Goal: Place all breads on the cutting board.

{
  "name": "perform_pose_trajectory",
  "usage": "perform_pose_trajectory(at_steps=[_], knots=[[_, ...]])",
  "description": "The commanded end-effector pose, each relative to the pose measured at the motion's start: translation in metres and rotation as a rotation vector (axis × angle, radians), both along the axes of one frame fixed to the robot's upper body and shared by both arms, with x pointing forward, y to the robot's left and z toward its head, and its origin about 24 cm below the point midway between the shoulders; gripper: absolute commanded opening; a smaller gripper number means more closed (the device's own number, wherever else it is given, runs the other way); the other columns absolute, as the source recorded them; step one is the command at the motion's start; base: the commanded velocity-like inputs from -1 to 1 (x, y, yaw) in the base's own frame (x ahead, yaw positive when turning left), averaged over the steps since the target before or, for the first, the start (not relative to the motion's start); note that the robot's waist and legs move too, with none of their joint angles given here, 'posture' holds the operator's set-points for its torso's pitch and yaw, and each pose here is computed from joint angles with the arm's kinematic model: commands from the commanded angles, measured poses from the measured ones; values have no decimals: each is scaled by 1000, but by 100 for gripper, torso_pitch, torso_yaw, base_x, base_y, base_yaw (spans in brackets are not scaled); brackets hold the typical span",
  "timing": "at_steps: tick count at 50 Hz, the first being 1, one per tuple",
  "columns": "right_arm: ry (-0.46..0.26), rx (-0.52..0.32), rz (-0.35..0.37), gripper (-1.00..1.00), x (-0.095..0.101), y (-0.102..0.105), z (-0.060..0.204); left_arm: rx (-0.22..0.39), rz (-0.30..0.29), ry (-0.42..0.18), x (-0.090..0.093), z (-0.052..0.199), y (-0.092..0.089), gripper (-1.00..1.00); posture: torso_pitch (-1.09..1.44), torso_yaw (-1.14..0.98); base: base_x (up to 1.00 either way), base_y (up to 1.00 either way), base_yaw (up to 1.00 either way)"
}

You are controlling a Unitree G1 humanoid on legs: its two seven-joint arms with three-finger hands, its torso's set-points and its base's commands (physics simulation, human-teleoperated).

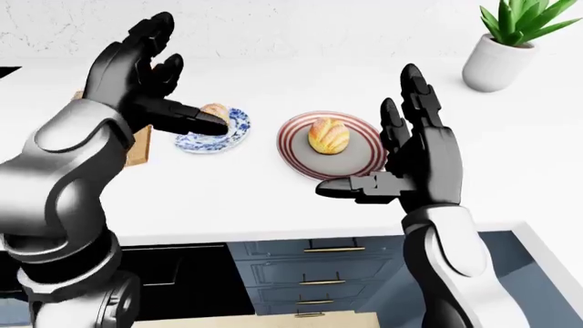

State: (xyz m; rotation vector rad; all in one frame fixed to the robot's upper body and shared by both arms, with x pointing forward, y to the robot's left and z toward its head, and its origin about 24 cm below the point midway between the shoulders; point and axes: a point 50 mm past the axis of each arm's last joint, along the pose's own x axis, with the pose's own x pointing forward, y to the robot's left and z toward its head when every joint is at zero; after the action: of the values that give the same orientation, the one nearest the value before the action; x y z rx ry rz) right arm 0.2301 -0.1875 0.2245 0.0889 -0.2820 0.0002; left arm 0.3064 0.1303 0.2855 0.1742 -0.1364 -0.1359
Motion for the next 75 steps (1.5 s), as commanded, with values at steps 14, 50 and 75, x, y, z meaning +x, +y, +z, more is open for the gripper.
perform_pose_trajectory(at_steps=[14,50,75], knots=[[-79,-5,-2,100,-4,0,14,138,57,2,54,19,15,100,0,0,0,0,0],[-66,8,-10,100,-2,-7,5,353,-4,86,106,-23,6,51,0,0,0,0,0],[-65,8,-9,100,-1,-8,3,372,67,91,118,-42,8,45,0,0,0,0,0]])
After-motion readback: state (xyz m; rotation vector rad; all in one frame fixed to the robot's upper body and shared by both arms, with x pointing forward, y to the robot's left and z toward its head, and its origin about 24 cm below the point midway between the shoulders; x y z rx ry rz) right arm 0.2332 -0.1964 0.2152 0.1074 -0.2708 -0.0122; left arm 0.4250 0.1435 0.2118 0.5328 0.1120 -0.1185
